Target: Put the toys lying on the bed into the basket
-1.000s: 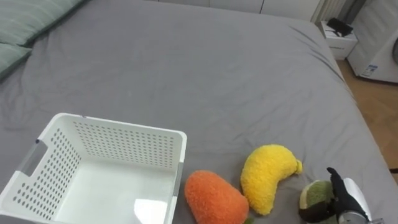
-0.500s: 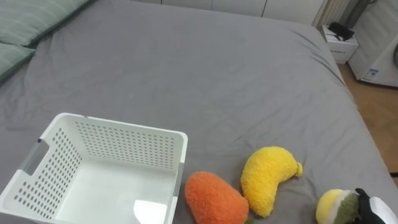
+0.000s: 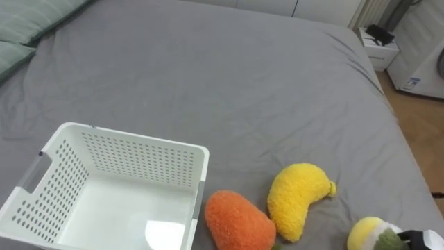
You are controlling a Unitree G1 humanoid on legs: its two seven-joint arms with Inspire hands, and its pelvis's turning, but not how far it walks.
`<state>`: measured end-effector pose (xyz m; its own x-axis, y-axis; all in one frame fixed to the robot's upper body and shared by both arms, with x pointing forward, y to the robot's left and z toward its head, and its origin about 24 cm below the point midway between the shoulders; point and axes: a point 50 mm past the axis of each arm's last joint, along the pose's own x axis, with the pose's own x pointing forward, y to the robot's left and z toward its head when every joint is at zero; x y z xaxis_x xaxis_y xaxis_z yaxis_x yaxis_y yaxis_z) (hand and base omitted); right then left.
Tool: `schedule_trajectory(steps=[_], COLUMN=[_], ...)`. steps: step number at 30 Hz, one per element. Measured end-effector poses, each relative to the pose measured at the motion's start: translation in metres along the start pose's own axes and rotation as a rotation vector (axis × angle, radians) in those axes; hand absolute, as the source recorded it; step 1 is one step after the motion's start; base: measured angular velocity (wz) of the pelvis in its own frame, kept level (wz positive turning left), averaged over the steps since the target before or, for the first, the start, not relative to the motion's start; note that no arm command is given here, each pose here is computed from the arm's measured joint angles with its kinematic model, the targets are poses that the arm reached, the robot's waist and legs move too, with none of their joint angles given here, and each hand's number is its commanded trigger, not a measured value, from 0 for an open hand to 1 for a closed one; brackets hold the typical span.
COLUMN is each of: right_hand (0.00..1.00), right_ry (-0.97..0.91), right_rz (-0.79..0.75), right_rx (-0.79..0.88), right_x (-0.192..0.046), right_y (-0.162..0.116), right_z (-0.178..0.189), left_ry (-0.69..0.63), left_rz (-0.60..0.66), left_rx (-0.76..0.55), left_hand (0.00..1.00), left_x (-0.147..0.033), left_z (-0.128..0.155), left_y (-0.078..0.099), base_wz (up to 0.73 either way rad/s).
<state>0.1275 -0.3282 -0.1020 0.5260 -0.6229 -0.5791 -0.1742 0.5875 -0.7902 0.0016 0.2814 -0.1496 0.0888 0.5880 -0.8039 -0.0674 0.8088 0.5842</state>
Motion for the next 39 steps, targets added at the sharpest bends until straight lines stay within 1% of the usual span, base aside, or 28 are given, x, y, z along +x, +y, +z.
schedule_trajectory(steps=[8,12,16,19,23,25,27,28,30,33,39], right_hand=[1.0,1.0,1.0,1.0,1.0,1.0,1.0,1.0,1.0,1.0,1.0], right_ry=[0.0,0.01,0.019,0.018,-0.055,-0.135,-0.225,-0.244,-0.34,-0.461,-0.615], right_rz=[0.026,0.041,0.044,0.035,0.001,-0.033,-0.094,-0.107,-0.156,-0.225,-0.284], right_rx=[0.042,0.107,0.138,0.172,0.233,0.254,0.304,0.32,0.362,0.391,0.447], right_x=[0.0,0.0,-0.001,-0.001,0.0,-0.003,-0.006,-0.007,-0.015,-0.027,-0.047], right_y=[0.001,0.002,0.003,0.001,-0.014,-0.026,-0.045,-0.05,-0.067,-0.089,-0.113], right_z=[0.001,0.001,-0.001,-0.002,0.013,0.028,0.047,0.051,0.072,0.095,0.123], left_ry=[0.013,0.024,0.022,0.018,0.021,0.01,0.005,0.0,-0.011,-0.016,-0.04], left_rz=[-0.01,-0.013,-0.012,-0.004,0.006,0.01,0.018,0.018,0.016,0.014,0.001], left_rx=[0.004,0.007,0.007,-0.012,-0.028,-0.035,-0.041,-0.042,-0.043,-0.047,-0.116], left_hand=[0.0,0.0,0.0,0.0,0.0,0.0,0.0,0.0,0.0,0.0,0.0], left_x=[0.0,0.0,0.0,0.001,0.002,0.002,0.002,0.002,0.002,0.002,0.002], left_z=[-0.004,-0.006,-0.007,-0.006,-0.006,-0.004,-0.003,-0.001,0.001,0.004,0.02], left_y=[-0.001,-0.002,-0.002,0.001,0.004,0.005,0.006,0.006,0.005,0.005,-0.001], base_wz=[0.0,0.0,0.0,0.0,-0.05,-0.09,-0.18,-0.09,0.0,0.0,0.0])
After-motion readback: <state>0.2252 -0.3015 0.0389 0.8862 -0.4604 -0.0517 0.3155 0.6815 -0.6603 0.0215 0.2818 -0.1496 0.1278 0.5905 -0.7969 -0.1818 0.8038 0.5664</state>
